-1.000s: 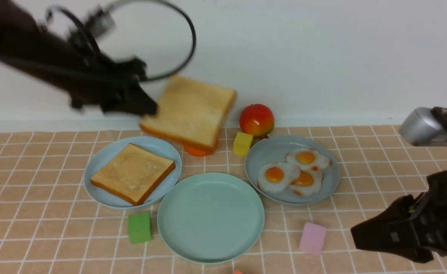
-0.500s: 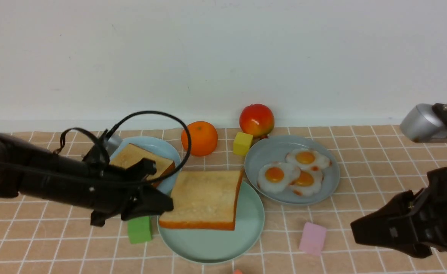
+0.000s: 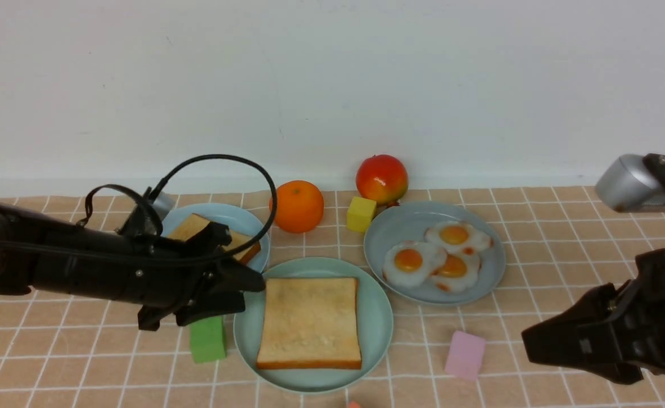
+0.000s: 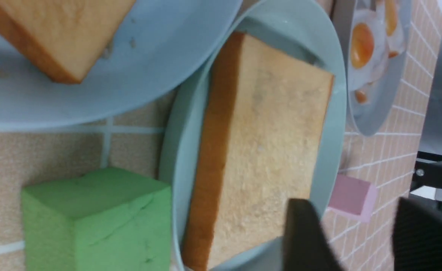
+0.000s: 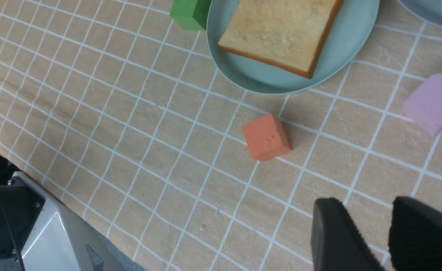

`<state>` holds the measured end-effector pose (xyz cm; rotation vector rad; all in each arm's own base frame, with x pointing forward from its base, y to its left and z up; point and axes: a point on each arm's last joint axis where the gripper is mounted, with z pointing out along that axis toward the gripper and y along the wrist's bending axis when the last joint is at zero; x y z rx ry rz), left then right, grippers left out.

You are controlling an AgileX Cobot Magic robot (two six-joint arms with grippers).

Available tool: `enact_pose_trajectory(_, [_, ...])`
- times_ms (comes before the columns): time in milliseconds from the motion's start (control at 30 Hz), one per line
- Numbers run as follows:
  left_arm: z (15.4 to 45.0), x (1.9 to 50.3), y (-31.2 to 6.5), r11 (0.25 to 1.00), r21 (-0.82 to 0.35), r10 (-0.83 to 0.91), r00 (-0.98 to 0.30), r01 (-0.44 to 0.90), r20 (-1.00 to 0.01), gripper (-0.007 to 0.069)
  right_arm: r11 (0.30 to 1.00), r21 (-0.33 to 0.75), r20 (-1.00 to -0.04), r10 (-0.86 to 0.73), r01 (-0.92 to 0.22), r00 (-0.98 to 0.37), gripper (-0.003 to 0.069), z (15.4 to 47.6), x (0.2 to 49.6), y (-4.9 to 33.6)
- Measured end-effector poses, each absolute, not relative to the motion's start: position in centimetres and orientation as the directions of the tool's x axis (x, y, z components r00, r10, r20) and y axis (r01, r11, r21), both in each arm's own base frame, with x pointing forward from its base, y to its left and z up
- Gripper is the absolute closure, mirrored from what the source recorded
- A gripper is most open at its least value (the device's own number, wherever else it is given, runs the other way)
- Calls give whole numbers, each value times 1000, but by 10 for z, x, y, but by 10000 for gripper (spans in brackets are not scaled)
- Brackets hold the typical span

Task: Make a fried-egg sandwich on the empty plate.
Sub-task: Use the right arm to grab a fried egg

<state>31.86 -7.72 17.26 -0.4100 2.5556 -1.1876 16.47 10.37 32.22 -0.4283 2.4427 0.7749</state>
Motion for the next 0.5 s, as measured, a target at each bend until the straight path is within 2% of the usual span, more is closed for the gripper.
enact_pose_trajectory(133, [185, 325, -81, 601, -797, -333, -926, -64, -176, 172, 784, 436, -577, -133, -442, -806, 419, 322, 165, 104])
enact_pose_trajectory(200, [195, 329, -83, 584, -811, -313, -929, -26, -196, 165, 782, 440, -576, -130, -441, -807, 419, 322, 165, 104])
enact_pose_trajectory(267, [228, 339, -88, 549, -828, -238, -930, 109, -280, 163, 776, 456, -578, -115, -437, -808, 419, 324, 165, 105])
enact_pose_trajectory(300, [229, 338, -88, 545, -831, -233, -932, 110, -277, 164, 775, 458, -580, -111, -436, -807, 419, 324, 165, 105])
enact_pose_trajectory(333, [254, 341, -91, 536, -817, -163, -924, 212, -346, 174, 778, 455, -595, -97, -434, -798, 419, 325, 167, 105])
enact_pose_trajectory(433, [306, 337, -89, 591, -719, -23, -883, 365, -468, 216, 799, 452, -614, -43, -396, -788, 414, 323, 178, 105])
enact_pose_trajectory(500, [324, 332, -86, 638, -663, 17, -868, 391, -496, 235, 811, 453, -608, -23, -370, -793, 405, 322, 183, 104])
